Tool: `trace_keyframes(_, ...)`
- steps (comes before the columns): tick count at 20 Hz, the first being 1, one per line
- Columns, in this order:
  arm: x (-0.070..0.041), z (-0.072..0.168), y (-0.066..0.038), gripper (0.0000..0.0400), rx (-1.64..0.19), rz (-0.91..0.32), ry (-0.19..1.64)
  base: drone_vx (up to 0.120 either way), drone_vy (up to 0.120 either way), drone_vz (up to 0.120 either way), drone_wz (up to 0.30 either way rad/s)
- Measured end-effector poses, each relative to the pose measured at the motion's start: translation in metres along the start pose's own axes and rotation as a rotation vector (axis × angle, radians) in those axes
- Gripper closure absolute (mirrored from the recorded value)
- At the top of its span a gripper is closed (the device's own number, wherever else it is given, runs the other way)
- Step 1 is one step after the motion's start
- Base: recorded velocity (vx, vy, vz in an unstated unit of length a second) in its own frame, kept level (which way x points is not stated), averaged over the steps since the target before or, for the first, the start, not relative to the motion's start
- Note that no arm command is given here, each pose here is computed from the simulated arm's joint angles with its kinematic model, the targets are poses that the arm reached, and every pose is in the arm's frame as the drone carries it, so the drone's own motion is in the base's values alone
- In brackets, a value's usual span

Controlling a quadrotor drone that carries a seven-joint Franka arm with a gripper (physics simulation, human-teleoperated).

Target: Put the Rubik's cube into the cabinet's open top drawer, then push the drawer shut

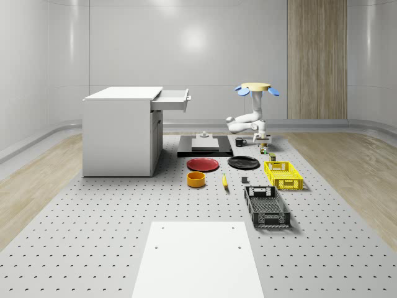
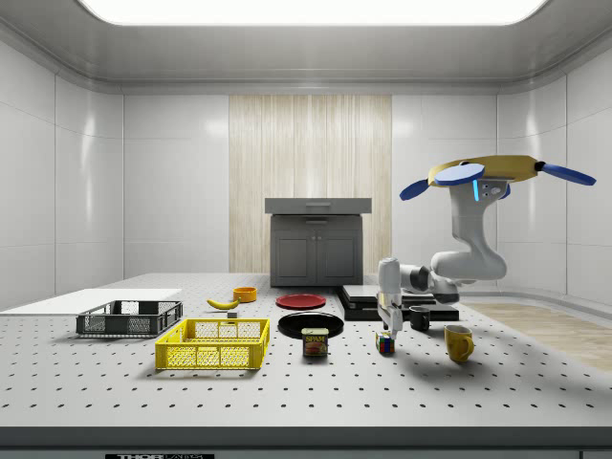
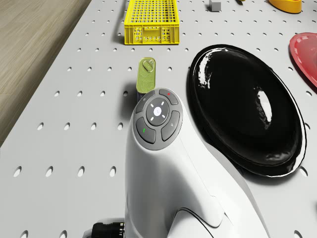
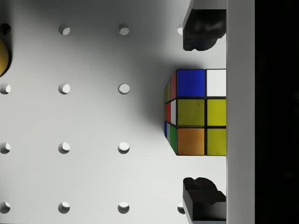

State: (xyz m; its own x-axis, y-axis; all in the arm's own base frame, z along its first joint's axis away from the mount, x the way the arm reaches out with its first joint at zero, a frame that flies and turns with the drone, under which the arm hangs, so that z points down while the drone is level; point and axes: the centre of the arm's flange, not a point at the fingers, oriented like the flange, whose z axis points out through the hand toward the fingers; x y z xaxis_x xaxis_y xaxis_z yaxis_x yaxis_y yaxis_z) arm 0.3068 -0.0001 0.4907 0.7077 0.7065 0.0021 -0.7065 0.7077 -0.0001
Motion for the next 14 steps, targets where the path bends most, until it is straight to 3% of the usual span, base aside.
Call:
trace_keyframes(2,0.0,0.0,0.0,0.0,0.0,0.0,0.0,0.0,0.0,-0.04,0.0)
trace_keyframes(7,0.0,0.0,0.0,0.0,0.0,0.0,0.0,0.12,0.0,0.0,0.0)
trace_keyframes(14,0.0,0.016,0.0,0.0,0.0,0.0,0.0,0.0,0.0,0.0,0.0)
